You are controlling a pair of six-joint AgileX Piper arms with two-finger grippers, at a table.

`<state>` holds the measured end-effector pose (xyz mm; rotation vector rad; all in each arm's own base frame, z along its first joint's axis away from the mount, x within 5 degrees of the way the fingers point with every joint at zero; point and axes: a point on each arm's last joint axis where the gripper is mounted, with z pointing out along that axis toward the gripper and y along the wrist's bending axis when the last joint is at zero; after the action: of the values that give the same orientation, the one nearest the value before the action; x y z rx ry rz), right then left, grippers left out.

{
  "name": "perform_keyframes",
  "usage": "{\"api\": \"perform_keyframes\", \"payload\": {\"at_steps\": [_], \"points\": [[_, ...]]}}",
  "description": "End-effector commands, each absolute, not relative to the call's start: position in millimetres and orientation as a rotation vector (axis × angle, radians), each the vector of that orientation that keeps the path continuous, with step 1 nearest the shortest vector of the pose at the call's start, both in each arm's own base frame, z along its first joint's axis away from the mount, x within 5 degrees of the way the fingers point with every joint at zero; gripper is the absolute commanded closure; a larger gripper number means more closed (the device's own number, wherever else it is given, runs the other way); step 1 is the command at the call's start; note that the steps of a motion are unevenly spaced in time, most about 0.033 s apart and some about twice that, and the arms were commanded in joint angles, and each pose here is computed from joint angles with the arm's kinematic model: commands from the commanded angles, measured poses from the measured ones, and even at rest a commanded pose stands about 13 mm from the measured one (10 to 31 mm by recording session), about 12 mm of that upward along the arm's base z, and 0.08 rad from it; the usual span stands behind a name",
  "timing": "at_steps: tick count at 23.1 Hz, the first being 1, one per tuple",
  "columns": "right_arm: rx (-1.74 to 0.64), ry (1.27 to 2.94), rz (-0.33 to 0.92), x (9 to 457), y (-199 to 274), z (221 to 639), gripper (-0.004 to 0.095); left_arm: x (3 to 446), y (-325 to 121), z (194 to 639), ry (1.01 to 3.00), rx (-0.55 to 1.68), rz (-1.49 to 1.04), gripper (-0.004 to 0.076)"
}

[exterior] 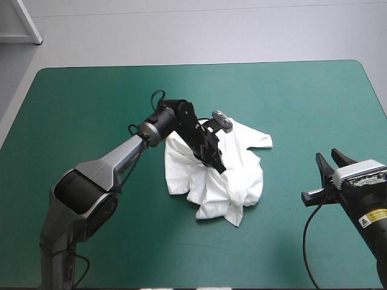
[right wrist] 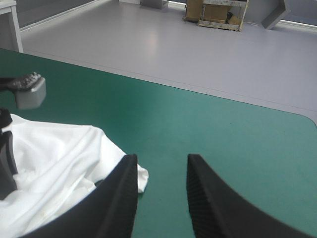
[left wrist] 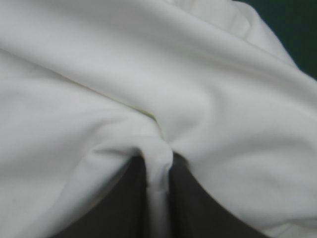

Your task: Fold the cloth

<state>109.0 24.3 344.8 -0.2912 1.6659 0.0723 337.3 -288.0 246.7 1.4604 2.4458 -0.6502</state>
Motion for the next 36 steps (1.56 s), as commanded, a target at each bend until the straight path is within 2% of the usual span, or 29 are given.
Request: {"api": "perform_keyframes", "payload": {"at_steps": [1,8,10,12,14,17,20,23,26,29,31,34,36], "points": [[-0.285,1.595,0.062,106.8,23.5,362.6,0.0575,307.7,-306.0,279.7,2.353,1.531,-0.608,0.0705],[-0.290,1.611,0.060,106.8,23.4,361.1,0.0574,297.5,-311.2,277.3,2.362,1.597,-0.600,0.0699],[-0.291,1.610,0.058,106.8,23.4,361.1,0.0565,295.7,-310.5,277.1,2.375,1.611,-0.609,0.0650],[-0.291,1.607,0.058,106.8,23.4,361.4,0.0522,293.7,-310.4,277.1,2.387,1.621,-0.629,0.0544],[-0.289,1.600,0.058,106.8,23.4,362.1,0.0467,291.6,-309.9,277.1,2.403,1.632,-0.647,0.0396],[-0.283,1.566,0.058,106.9,23.4,365.2,0.0380,285.2,-307.4,287.2,2.447,1.588,-0.696,0.0123],[-0.282,1.556,0.057,107.0,23.4,366.2,0.0380,277.8,-300.8,319.2,2.352,1.532,-0.704,0.0120],[-0.281,1.552,0.057,107.0,23.3,366.5,0.0380,262.4,-278.9,375.5,2.264,1.419,-0.626,0.0132],[-0.283,1.560,0.057,107.0,23.4,365.8,0.0381,251.3,-251.2,399.0,2.365,1.231,-0.468,0.0132],[-0.282,1.583,0.063,106.9,23.5,363.7,0.0382,246.4,-232.1,378.6,2.485,1.114,-0.316,0.0132],[-0.282,1.583,0.063,106.9,23.5,363.7,0.0382,241.4,-225.9,343.2,2.574,1.081,-0.295,0.0132],[-0.282,1.586,0.063,106.9,23.5,363.5,0.0382,235.8,-209.5,291.4,2.670,0.947,-0.381,0.0132],[-0.283,1.587,0.063,106.9,23.5,363.4,0.0382,236.1,-202.0,280.1,2.665,0.856,-0.445,0.0132]]}}
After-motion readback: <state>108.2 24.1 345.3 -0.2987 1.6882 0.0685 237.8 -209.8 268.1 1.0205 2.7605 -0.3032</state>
